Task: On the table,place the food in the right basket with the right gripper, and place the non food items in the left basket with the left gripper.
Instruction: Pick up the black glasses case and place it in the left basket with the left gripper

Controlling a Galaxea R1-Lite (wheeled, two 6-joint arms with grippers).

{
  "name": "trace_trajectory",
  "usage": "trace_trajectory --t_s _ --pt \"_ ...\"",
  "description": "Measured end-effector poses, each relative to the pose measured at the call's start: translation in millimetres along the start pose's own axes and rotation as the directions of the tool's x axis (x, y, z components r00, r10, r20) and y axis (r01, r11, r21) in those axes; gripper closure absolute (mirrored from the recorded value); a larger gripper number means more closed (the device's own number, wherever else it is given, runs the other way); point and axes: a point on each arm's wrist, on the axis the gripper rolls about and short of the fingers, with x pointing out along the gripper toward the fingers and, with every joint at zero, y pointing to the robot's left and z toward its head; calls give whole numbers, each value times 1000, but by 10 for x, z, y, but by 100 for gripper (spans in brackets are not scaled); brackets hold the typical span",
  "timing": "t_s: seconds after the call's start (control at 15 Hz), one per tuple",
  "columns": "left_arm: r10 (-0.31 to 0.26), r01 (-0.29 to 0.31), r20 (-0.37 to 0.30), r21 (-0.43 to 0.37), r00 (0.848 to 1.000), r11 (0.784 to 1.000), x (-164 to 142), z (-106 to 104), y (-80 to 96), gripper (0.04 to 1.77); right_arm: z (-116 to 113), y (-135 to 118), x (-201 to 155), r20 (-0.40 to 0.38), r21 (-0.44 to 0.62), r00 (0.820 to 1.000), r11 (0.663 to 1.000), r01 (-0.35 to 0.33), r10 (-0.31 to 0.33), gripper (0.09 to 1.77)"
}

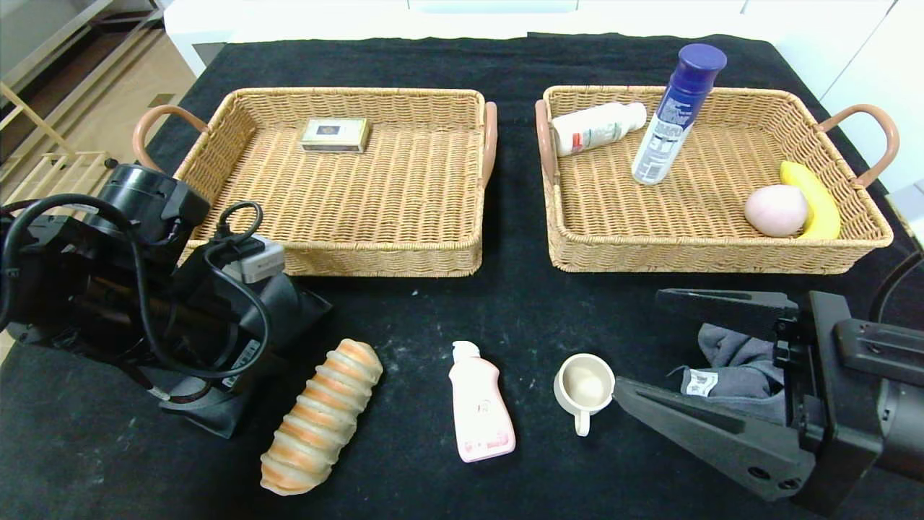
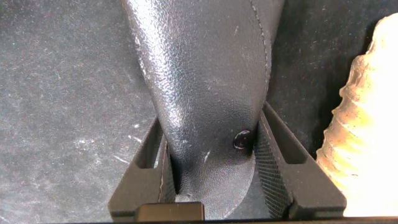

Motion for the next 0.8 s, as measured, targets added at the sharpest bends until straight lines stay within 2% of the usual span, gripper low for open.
trace_trajectory --t_s 0.53,0.8 --pt "-6 6 -1 7 1000 1000 1 13 -21 103 -16 1 8 -6 1 1000 1000 -1 1 15" --pt "-7 7 35 0 999 1000 -152 -5 -41 104 -8 5 0 -1 -1 1000 1000 -2 2 15"
